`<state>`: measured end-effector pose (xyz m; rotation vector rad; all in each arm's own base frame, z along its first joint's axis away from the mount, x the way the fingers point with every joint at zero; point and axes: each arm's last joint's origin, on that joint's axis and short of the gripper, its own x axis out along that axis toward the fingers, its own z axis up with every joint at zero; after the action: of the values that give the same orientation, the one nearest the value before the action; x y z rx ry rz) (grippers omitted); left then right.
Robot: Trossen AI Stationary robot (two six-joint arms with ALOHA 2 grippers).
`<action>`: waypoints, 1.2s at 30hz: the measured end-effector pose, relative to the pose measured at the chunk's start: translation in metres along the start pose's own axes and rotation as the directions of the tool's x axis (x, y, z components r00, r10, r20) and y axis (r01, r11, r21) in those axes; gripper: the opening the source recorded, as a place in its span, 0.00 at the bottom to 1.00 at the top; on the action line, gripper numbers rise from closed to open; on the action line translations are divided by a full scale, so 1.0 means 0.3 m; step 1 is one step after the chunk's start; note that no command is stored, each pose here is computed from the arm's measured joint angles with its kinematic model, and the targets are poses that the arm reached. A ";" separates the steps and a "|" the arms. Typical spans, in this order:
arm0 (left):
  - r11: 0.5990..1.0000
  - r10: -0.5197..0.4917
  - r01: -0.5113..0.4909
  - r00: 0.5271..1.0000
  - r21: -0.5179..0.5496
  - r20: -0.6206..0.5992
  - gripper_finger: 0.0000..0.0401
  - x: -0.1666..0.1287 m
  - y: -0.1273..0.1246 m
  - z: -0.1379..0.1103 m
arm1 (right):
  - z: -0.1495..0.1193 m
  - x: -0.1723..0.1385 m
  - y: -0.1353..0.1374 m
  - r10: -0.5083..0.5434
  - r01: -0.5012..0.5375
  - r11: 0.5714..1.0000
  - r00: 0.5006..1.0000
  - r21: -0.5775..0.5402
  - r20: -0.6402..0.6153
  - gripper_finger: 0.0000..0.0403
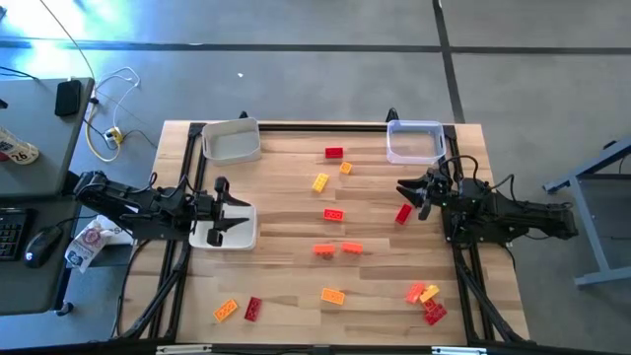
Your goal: Sort & place blocks by color
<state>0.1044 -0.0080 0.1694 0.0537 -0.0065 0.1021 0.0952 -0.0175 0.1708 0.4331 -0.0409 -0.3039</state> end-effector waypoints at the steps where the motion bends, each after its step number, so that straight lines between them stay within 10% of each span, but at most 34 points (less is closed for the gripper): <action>1: 1.000 0.000 0.000 1.000 0.000 0.000 0.44 0.000 0.000 0.000 | 0.000 0.000 0.000 0.000 0.000 1.000 1.000 0.000 0.000 0.31; 36: 0.993 0.083 -0.083 0.997 -0.080 -0.002 0.45 0.000 0.008 0.000 | 0.000 0.000 0.000 0.000 0.000 1.000 1.000 0.000 0.000 0.31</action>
<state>0.1040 -0.0056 0.1696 -0.0261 -0.0139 0.1853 0.0951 -0.0175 0.1709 0.4334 -0.0412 -0.3040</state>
